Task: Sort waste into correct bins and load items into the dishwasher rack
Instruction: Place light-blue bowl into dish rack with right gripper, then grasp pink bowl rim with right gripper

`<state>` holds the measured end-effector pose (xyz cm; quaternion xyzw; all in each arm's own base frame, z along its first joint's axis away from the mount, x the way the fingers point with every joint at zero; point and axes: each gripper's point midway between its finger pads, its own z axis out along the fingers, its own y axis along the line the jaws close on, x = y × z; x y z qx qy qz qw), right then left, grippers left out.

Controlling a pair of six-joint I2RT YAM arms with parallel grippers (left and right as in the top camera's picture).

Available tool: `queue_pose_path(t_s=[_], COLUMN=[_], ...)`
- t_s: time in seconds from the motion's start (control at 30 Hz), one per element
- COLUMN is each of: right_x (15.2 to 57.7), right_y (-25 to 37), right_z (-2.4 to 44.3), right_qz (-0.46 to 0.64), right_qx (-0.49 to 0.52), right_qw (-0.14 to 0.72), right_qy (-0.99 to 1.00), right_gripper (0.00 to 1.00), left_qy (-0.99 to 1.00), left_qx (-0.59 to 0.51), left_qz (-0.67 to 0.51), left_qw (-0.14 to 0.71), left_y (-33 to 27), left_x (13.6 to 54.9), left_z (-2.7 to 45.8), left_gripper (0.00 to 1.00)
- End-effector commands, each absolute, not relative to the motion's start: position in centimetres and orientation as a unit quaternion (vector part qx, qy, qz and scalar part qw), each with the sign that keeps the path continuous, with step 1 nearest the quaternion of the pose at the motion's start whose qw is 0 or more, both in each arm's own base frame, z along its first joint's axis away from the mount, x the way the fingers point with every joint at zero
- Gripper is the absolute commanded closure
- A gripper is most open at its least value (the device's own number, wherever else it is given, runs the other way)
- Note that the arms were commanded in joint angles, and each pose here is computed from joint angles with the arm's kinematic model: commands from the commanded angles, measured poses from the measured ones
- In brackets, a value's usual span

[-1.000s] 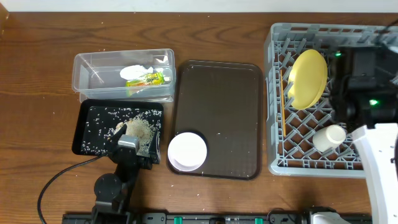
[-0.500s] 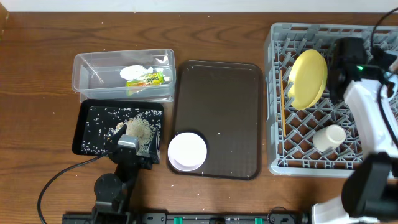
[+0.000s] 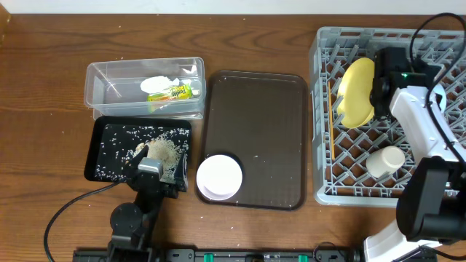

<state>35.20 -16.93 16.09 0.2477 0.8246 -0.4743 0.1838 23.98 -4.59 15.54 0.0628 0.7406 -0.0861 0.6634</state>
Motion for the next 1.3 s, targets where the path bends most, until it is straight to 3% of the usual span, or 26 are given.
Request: queue_pose_path(t_s=[0.0,0.1,0.2,0.43,0.57,0.7,0.97,1.1,1.27], right_x=[35.6,35.7,36.2,36.6,36.0,33.9,28.6,28.0,27.1], right_y=[-16.3,-15.4,-14.0,-10.2,-3.4,4.0,18.8,22.5,26.7], right_z=[15.9,15.2,15.2,20.7,23.5,24.3,18.3,13.3,7.6], right_qz=[-0.466,-0.430,-0.363,-0.212,-0.031,0.079,0.122,0.088,0.106], right_qx=[0.229,0.227,0.231,0.234,0.157,0.055,-0.154,-0.167,-0.195], right_qw=[0.178,0.176,0.192,0.294,0.330,0.314,0.208,0.170,0.107], right_qy=[0.836,0.856,0.882,0.902,0.930,0.945,0.958,0.967,0.969], right_gripper=[0.96,0.83,0.80,0.67,0.61,0.61,0.56,0.44,0.45], left_qy=[0.752,0.752,0.752,0.752,0.752,0.752,0.752,0.752,0.752], left_qx=[0.070,0.070,0.070,0.070,0.070,0.070,0.070,0.070,0.070], left_qz=[-0.084,-0.084,-0.084,-0.084,-0.084,-0.084,-0.084,-0.084,-0.084], left_qw=[0.650,0.650,0.650,0.650,0.650,0.650,0.650,0.650,0.650], left_y=[-4.7,-4.7,-4.7,-4.7,-4.7,-4.7,-4.7,-4.7,-4.7], left_x=[24.0,24.0,24.0,24.0,24.0,24.0,24.0,24.0,24.0], left_z=[14.0,14.0,14.0,14.0,14.0,14.0,14.0,14.0,14.0], left_gripper=[0.09,0.09,0.09,0.09,0.09,0.09,0.09,0.09,0.09])
